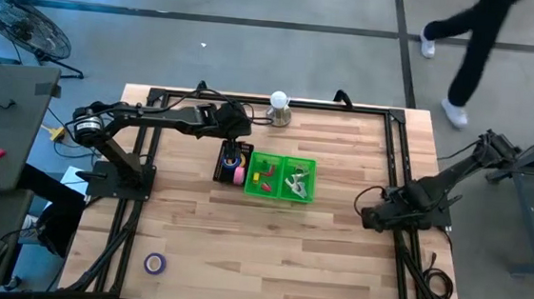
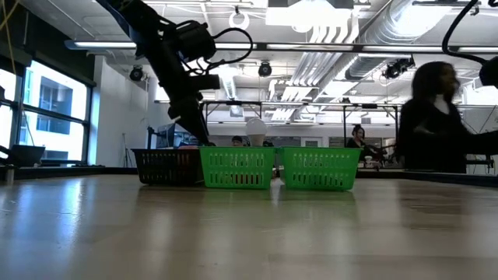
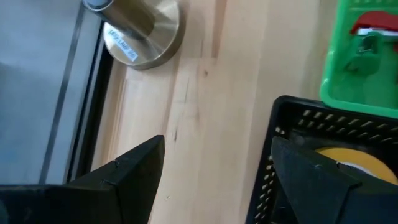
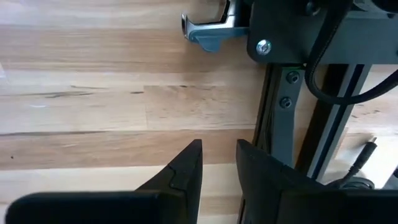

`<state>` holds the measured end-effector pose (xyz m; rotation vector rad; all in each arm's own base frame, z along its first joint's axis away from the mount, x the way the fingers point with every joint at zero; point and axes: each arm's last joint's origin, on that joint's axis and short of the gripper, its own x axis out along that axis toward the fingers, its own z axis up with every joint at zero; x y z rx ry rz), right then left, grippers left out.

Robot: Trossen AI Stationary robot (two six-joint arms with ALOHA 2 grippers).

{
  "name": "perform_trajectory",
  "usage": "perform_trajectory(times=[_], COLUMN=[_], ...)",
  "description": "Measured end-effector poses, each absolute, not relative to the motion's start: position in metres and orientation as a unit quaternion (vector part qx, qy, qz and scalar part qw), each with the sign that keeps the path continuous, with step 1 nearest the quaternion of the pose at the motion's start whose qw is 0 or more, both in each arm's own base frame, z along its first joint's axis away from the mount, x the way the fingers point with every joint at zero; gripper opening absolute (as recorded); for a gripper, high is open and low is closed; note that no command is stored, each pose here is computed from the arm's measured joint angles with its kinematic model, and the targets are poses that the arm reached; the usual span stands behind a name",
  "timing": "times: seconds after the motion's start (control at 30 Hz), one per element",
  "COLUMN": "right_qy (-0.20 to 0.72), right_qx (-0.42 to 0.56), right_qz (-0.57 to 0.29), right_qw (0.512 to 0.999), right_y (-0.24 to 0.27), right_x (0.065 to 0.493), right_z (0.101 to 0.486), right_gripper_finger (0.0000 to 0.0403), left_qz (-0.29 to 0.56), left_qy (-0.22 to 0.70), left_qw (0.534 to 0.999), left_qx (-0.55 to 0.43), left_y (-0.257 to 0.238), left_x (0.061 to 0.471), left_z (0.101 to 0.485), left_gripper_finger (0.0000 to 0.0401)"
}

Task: Pick and place Stapler, Stapler remover, tape
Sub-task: Put the black staple remover into the right green bin

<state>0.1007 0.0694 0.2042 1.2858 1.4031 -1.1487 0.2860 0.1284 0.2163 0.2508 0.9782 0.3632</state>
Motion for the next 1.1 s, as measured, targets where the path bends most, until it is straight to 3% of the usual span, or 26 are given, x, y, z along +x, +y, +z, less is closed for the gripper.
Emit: perform_trajectory(times=[0.77, 1.1], right_qy=[0.493, 0.480], right_qx=[0.528, 0.507], right_qz=[-0.524, -0.573], right_qw=[0.450, 0.430], right_y=[0.070, 0.070], right_x=[0.098, 0.109], right_z=[0.203, 0.192], right_gripper_finger=[0.0089, 0.0090], left_qz=[0.150, 0.150], left_qy=[0.460, 0.460], left_qw=[0.868, 0.868], left_qx=[0.109, 0.109], left_y=[0.127, 0.127], left_x=[0.287, 0.287], left_z=[0.216, 0.216], left_gripper_finger=[0.0288, 0.0288])
